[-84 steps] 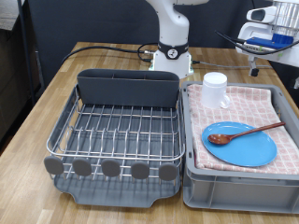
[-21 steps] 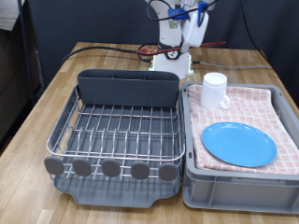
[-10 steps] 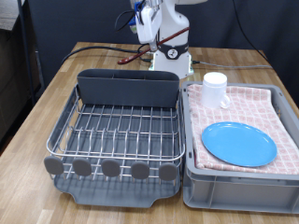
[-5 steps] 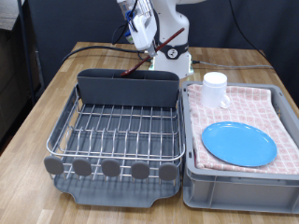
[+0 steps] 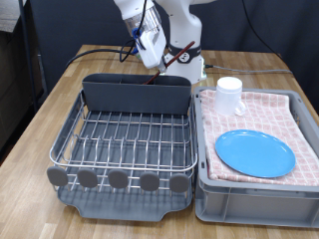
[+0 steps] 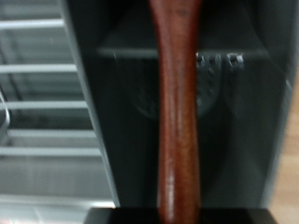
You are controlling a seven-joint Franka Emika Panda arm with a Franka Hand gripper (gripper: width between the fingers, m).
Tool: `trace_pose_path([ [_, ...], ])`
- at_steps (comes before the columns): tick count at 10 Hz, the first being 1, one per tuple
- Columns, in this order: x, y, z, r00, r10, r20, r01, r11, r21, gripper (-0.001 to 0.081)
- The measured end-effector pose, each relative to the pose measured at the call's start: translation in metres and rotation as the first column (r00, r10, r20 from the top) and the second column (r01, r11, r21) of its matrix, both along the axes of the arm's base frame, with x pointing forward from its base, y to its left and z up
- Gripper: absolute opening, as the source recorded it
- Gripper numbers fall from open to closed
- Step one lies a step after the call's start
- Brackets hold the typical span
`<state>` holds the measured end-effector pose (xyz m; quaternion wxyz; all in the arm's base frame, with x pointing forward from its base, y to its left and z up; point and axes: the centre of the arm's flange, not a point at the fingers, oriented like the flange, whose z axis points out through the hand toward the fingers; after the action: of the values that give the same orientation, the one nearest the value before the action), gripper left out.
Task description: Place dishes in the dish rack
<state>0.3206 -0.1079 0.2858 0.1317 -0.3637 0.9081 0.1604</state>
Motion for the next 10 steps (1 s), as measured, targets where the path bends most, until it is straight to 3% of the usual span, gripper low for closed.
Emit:
trace_pose_path([
  [1, 0.004, 0.0, -0.003, 1.0, -0.019, 0.009, 0.02, 0.999, -0.048, 0.0088],
  [2, 0.01, 0.002, -0.003, 0.999, -0.027, 0.021, 0.029, 0.993, -0.118, 0.0172],
  [3, 0.013, 0.006, -0.002, 0.999, -0.032, 0.012, 0.034, 0.982, -0.188, 0.0172],
  [4, 0.017, 0.011, 0.0, 0.999, -0.039, 0.001, 0.038, 0.969, -0.244, 0.0338],
  [5, 0.02, 0.016, 0.003, 0.999, -0.045, -0.003, 0.043, 0.958, -0.283, 0.0338],
  [7, 0.024, 0.027, 0.008, 0.998, -0.055, -0.016, 0.047, 0.945, -0.322, 0.0688],
  [8, 0.027, 0.032, 0.011, 0.998, -0.057, -0.017, 0.047, 0.939, -0.34, 0.0688],
  [9, 0.029, 0.036, 0.016, 0.998, -0.052, -0.023, 0.039, 0.921, -0.389, 0.0781],
  [10, 0.031, 0.044, 0.023, 0.998, -0.051, -0.029, 0.033, 0.896, -0.443, 0.0781],
])
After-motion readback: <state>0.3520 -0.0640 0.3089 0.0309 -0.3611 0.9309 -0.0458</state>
